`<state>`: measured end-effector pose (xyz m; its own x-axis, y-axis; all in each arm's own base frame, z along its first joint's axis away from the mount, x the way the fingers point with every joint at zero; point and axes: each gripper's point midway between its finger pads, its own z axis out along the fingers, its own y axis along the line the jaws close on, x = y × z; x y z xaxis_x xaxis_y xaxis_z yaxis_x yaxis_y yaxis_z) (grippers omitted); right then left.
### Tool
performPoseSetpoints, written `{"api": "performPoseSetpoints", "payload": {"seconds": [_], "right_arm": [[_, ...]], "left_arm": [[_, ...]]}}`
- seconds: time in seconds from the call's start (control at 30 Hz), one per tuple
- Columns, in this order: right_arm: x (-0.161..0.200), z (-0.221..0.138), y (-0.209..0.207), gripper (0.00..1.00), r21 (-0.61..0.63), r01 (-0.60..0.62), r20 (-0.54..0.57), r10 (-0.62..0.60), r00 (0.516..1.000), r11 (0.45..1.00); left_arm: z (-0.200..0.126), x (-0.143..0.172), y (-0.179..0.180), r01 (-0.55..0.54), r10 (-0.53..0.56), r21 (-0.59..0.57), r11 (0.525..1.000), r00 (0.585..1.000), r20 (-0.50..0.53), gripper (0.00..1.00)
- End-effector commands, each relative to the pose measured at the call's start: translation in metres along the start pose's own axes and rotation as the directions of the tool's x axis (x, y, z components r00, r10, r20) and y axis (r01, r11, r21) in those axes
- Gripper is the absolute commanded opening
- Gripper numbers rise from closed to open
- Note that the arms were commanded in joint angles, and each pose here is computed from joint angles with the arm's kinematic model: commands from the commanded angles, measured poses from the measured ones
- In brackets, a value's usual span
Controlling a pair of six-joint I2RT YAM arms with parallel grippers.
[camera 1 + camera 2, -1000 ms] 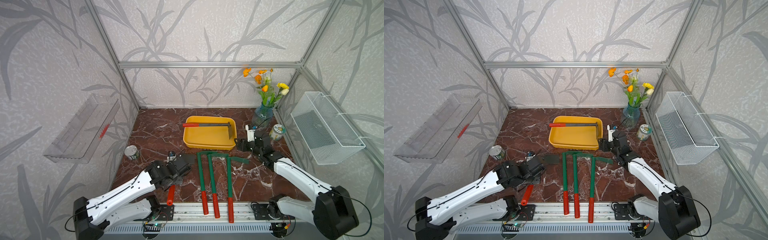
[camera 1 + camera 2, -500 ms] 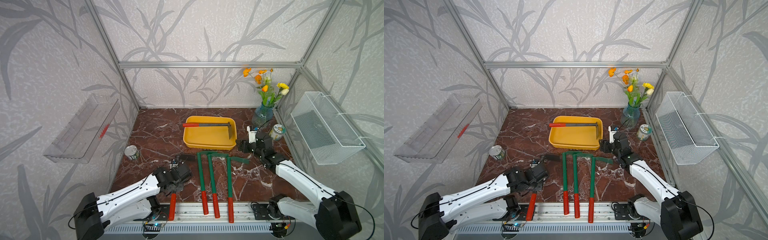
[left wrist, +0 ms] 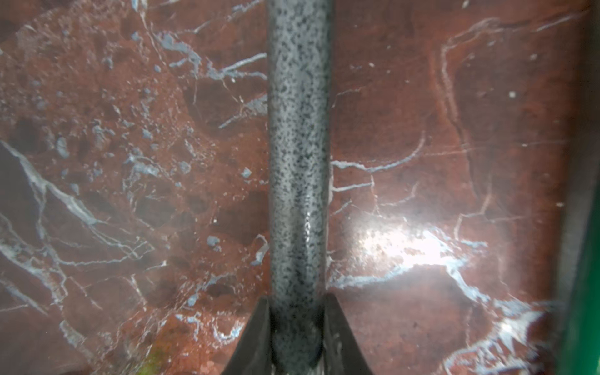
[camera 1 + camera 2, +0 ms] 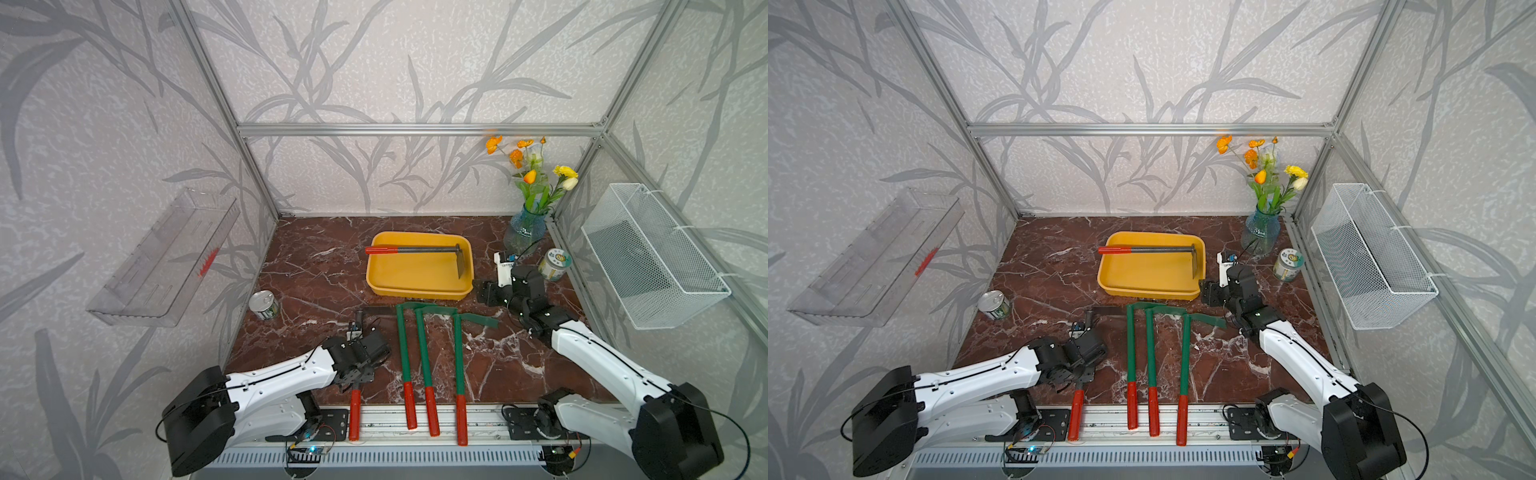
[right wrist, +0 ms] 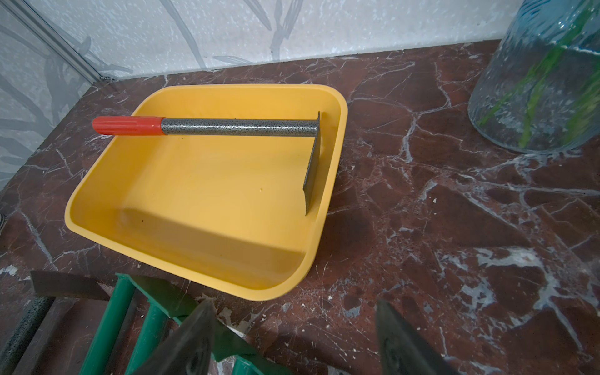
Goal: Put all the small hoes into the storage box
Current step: Pick up the hoe from the center of the board, then place the hoe in the storage box.
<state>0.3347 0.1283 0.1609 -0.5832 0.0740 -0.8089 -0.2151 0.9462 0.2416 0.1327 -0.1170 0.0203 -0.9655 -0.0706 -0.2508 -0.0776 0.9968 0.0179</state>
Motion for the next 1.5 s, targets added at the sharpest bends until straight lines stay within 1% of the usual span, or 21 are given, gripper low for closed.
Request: {"api": "performPoseSetpoints", "payload": {"seconds": [0.0,0.03,0.07,0.13,0.2,0.23,0.3,0.37,0.47,0.63,0.73,0.8,0.87,0.93,1.03,1.13,1.2,1.27,1.33,1.4,1.47], "right_arm": [[0.004,-0.003,-0.003,0.77,0.019,0.015,-0.002,-0.015,1.0,1.0],[0.004,-0.003,-0.003,0.77,0.019,0.015,-0.002,-0.015,1.0,1.0],[0.004,-0.003,-0.003,0.77,0.02,0.016,-0.002,-0.016,1.0,1.0],[0.004,-0.002,-0.004,0.77,0.022,0.018,-0.005,-0.018,1.0,1.0],[0.005,-0.001,-0.004,0.77,0.023,0.017,-0.009,-0.017,1.0,1.0],[0.005,-0.001,-0.004,0.77,0.023,0.018,-0.008,-0.018,1.0,1.0],[0.005,0.0,-0.005,0.77,0.026,0.018,-0.01,-0.018,1.0,1.0],[0.005,-0.001,-0.005,0.77,0.026,0.018,-0.009,-0.018,1.0,0.999],[0.004,0.0,-0.005,0.77,0.027,0.018,-0.006,-0.018,1.0,0.999],[0.004,0.001,-0.002,0.77,0.014,0.005,-0.005,-0.005,1.0,1.0],[0.004,0.001,-0.001,0.77,0.008,0.003,-0.006,-0.003,1.0,1.0],[0.003,-0.001,-0.001,0.76,0.006,0.004,-0.003,-0.004,1.0,1.0],[0.002,-0.002,-0.001,0.77,0.006,0.005,0.002,-0.005,1.0,1.0],[0.001,-0.003,0.0,0.77,0.005,0.003,0.005,-0.003,1.0,1.0],[-0.002,-0.005,0.002,0.77,-0.005,-0.001,0.011,0.001,1.0,1.0],[-0.007,-0.008,0.002,0.77,-0.005,0.0,0.024,0.0,1.0,1.0],[-0.01,-0.009,0.004,0.77,-0.011,0.001,0.032,-0.001,0.999,1.0],[-0.012,-0.01,0.005,0.77,-0.013,0.002,0.036,-0.002,0.999,1.0],[-0.012,-0.011,0.004,0.77,-0.01,0.003,0.042,-0.002,0.999,1.0],[-0.015,-0.011,0.003,0.77,-0.004,-0.003,0.053,0.003,0.999,1.0],[-0.02,-0.014,0.003,0.77,-0.006,-0.008,0.061,0.009,0.998,1.0]], "left_arm": [[0.025,0.023,-0.001,0.03,-0.029,0.008,1.0,0.995,-0.095,0.3],[0.026,0.024,0.0,0.032,-0.032,-0.002,0.999,0.995,-0.098,0.36],[0.027,0.025,0.003,0.033,-0.034,-0.02,0.999,0.994,-0.101,0.39],[0.03,0.026,0.004,0.016,-0.02,-0.036,0.999,0.993,-0.112,0.39],[0.033,0.028,0.0,-0.004,0.0,-0.025,1.0,0.992,-0.125,0.38],[0.033,0.028,-0.001,-0.01,0.006,-0.029,1.0,0.992,-0.128,0.34],[0.034,0.027,-0.001,-0.019,0.014,-0.035,0.999,0.991,-0.129,0.21],[0.032,0.026,0.001,-0.021,0.016,-0.041,0.999,0.992,-0.125,0.14],[0.024,0.022,0.007,-0.016,0.01,-0.059,0.998,0.995,-0.104,0.08],[0.005,0.015,0.015,0.006,-0.007,-0.041,0.999,0.999,-0.045,0.0],[-0.013,0.008,0.022,0.006,-0.006,-0.036,0.999,1.0,-0.01,0.0],[-0.032,-0.003,0.011,-0.003,0.002,0.033,0.999,0.999,0.035,0.0],[-0.056,-0.017,0.005,-0.015,0.009,0.074,0.997,0.997,0.082,0.0],[-0.083,-0.033,0.004,-0.05,0.04,0.075,0.996,0.99,0.135,0.0],[-0.13,-0.063,0.004,-0.139,0.126,0.037,0.99,0.962,0.24,0.0],[-0.175,-0.092,-0.008,-0.272,0.247,0.028,0.962,0.91,0.334,0.0],[-0.194,-0.11,-0.013,-0.345,0.326,-0.009,0.938,0.876,0.357,0.0],[-0.205,-0.124,-0.024,-0.44,0.422,-0.029,0.897,0.839,0.343,0.0],[-0.205,-0.138,-0.043,-0.557,0.536,-0.024,0.83,0.785,0.312,0.0],[-0.202,-0.156,-0.057,-0.611,0.596,-0.052,0.79,0.745,0.301,0.0],[-0.194,-0.171,-0.076,-0.679,0.665,-0.077,0.73,0.68,0.309,0.0]]}}
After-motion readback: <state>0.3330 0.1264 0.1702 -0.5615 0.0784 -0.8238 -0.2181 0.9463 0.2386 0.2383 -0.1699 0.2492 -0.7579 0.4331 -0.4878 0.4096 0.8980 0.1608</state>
